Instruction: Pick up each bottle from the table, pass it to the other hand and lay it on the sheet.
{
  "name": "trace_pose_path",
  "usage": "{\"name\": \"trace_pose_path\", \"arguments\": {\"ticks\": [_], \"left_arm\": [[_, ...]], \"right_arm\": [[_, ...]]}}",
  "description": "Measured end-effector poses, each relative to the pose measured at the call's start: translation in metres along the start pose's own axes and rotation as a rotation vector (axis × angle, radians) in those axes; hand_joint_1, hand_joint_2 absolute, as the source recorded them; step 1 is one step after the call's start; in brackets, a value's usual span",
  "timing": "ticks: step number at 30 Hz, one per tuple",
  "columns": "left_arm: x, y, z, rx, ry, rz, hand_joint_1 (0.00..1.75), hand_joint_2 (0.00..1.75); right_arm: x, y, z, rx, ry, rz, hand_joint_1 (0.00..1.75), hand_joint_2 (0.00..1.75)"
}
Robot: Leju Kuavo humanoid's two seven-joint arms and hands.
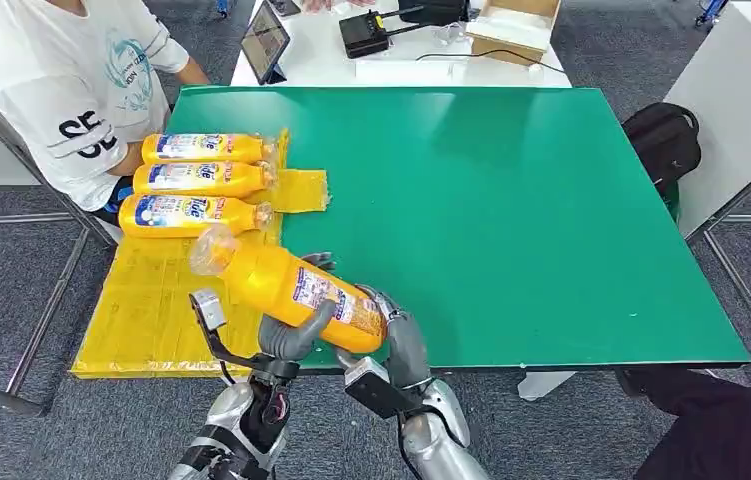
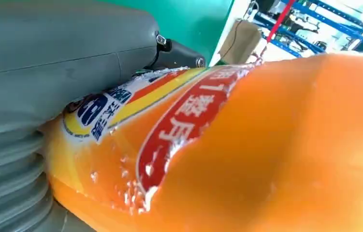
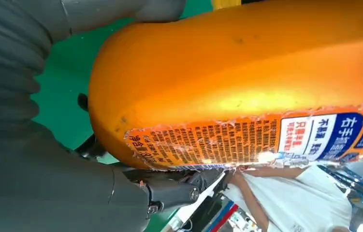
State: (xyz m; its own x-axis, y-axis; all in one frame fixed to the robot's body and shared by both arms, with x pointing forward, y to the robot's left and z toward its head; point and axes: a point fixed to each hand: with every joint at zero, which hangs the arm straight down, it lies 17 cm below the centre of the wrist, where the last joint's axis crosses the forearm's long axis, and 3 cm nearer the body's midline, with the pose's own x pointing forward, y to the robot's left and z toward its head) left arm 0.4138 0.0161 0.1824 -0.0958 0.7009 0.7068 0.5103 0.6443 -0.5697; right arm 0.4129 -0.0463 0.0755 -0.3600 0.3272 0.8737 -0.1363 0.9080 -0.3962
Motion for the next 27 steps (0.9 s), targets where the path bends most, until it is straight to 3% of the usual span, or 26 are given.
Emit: {"name": "trace_pose_path", "arguments": {"ticks": [14, 15, 16, 17, 27], "left_arm": [[0.007, -0.002, -0.003, 0.0, -0.04, -0.112, 1.75, 1.75], [0.008, -0.002, -0.004, -0.001, -0.044, -0.121, 1.75, 1.75], [0.009, -0.002, -0.004, 0.0, -0.047, -0.132, 1.75, 1.75], [0.01, -0.003, -0.005, -0.002, -0.051, -0.142, 1.75, 1.75], [0.038, 0.008, -0.015, 0.051, -0.15, -0.407, 1.75, 1.75]], "right_arm": [[0.0, 0.007, -0.003, 0.019, 0.004, -0.009, 1.75, 1.75], [0.0, 0.007, -0.004, 0.02, 0.004, -0.009, 0.3, 1.75], [0.0, 0.007, -0.004, 0.021, 0.004, -0.01, 0.0, 1.75], [0.001, 0.008, -0.004, 0.025, 0.003, -0.011, 0.0, 0.0], [0.011, 0.027, -0.001, 0.118, 0.001, -0.154, 0.0, 0.0]]}}
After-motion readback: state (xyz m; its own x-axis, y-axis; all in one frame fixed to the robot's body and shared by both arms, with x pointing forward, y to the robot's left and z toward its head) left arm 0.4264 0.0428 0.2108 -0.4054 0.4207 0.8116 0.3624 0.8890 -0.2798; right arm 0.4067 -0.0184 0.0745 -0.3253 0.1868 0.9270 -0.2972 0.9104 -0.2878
